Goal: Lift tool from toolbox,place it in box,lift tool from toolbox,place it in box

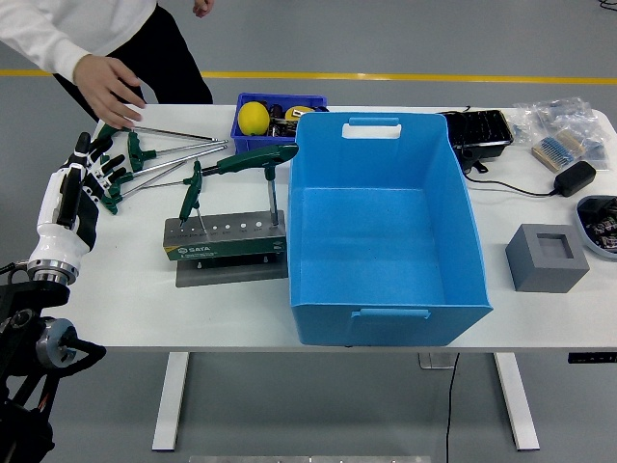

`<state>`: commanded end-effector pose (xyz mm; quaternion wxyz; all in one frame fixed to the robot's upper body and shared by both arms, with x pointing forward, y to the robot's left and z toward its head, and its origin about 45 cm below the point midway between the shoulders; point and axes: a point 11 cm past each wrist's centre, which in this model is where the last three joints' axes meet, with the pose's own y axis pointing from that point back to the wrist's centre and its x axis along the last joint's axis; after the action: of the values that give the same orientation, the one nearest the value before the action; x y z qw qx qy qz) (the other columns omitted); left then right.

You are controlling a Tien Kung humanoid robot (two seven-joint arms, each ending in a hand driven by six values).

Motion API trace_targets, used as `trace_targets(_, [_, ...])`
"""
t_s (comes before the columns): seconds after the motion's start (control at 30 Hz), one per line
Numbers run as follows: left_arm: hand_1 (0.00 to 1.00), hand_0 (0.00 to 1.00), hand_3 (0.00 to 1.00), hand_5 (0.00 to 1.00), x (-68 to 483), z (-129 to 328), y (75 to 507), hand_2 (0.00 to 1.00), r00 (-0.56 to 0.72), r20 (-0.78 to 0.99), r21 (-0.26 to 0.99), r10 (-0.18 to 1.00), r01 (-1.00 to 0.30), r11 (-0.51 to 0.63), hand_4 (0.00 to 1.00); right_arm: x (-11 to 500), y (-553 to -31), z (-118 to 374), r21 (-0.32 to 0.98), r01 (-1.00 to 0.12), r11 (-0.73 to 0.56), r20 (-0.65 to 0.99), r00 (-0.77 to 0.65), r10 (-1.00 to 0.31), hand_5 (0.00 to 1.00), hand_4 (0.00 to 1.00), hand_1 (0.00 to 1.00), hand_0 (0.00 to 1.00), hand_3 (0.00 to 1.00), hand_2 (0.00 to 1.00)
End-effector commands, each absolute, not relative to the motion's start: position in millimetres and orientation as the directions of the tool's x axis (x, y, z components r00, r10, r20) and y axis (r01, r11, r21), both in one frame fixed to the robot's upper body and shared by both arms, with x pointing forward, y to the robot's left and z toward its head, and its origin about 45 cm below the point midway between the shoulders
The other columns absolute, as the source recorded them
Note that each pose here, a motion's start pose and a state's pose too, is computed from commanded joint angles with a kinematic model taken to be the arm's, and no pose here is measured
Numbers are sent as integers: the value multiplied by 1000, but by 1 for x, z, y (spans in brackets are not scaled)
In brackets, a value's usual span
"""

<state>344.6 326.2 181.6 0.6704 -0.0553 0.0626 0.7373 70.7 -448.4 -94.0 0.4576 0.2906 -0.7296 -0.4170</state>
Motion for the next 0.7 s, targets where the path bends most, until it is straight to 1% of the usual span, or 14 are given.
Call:
trace_targets(0.33, [802,793,784,812,344,180,325,910,-84,-154,26,984,-996,-81,889,70,-447,-95,876,-39,481,425,-412,-806,721,790,640,678,559,718])
trace_targets(0.37, [805,826,784,815,344,180,326,908,-86,-151,27,985,-996,-83,891,70,-447,-95,876,-39,481,425,-411,-807,720,790,640,678,559,718])
trace_targets(0.53, [805,826,784,815,344,181,327,908,-88,-137,23,987,-996,-86,891,68,-447,-95,876,-36,481,427,-407,-807,720,790,640,678,559,718])
trace_targets(0.57, [812,840,832,792,344,183,327,918,-88,-125,15,988,-996,-87,898,67,-447,-95,876,-35,481,427,-406,-808,720,790,640,678,558,718])
trace_targets(0.7, [812,840,832,792,346,203,328,918,-90,20,-59,996,-994,-89,898,66,-447,-95,876,-31,481,429,-406,-807,720,790,640,678,558,718])
